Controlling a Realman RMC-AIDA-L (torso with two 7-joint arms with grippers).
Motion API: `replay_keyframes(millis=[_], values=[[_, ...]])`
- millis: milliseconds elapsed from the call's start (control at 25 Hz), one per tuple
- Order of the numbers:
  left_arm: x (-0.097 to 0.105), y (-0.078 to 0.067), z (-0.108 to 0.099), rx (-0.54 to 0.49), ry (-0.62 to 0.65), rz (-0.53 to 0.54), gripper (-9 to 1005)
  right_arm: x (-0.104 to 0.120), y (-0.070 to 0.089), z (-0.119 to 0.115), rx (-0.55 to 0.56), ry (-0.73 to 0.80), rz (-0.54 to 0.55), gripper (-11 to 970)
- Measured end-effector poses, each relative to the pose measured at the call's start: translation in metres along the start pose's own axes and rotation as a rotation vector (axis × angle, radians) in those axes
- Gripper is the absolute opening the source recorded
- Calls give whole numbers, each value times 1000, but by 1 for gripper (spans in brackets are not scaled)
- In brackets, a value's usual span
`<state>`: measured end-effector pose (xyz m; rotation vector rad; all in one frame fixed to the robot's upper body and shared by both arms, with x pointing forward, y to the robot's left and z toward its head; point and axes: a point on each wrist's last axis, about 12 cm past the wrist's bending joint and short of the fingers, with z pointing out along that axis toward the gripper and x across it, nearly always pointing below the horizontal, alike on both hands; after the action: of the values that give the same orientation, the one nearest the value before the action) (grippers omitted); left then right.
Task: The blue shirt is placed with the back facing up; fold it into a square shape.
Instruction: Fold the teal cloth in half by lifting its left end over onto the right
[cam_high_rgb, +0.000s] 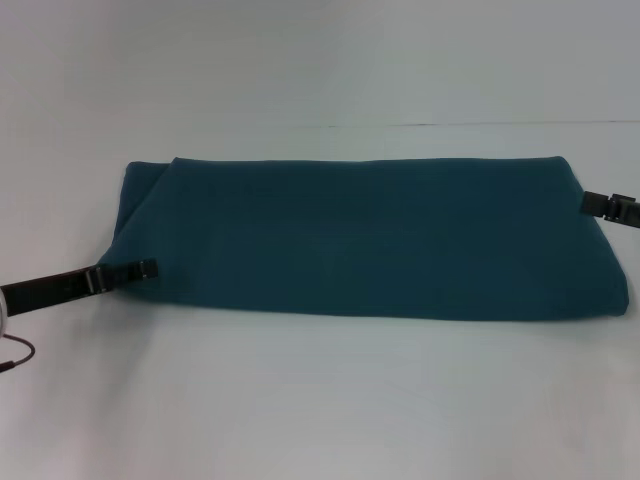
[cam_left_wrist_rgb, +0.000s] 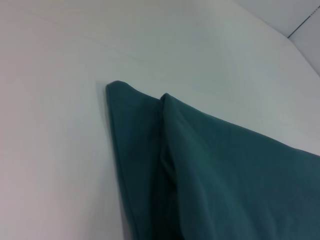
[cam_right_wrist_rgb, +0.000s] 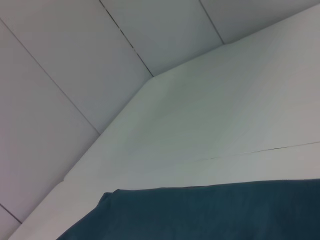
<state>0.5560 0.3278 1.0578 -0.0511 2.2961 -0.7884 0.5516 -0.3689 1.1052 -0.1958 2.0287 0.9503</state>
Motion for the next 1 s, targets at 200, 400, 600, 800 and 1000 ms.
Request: replay_keyframes(millis=[200,400,600,800,1000], values=[[0,4,0,-32,-17,-1,848,0,0,0,0,-2,1,905],[0,6,0,-46,-23,-8,683,1,0,1,-1,-1,1,906],[0,6,0,-48,-24,-9,475,2,1,2,-3,0,-3,904],[-1,5,1,-45,-25,-7,191,3,2,3,-6,0,-23,901],[0,4,2,-40,-27,-14,84,4,2,4,-9,1,-38,899]])
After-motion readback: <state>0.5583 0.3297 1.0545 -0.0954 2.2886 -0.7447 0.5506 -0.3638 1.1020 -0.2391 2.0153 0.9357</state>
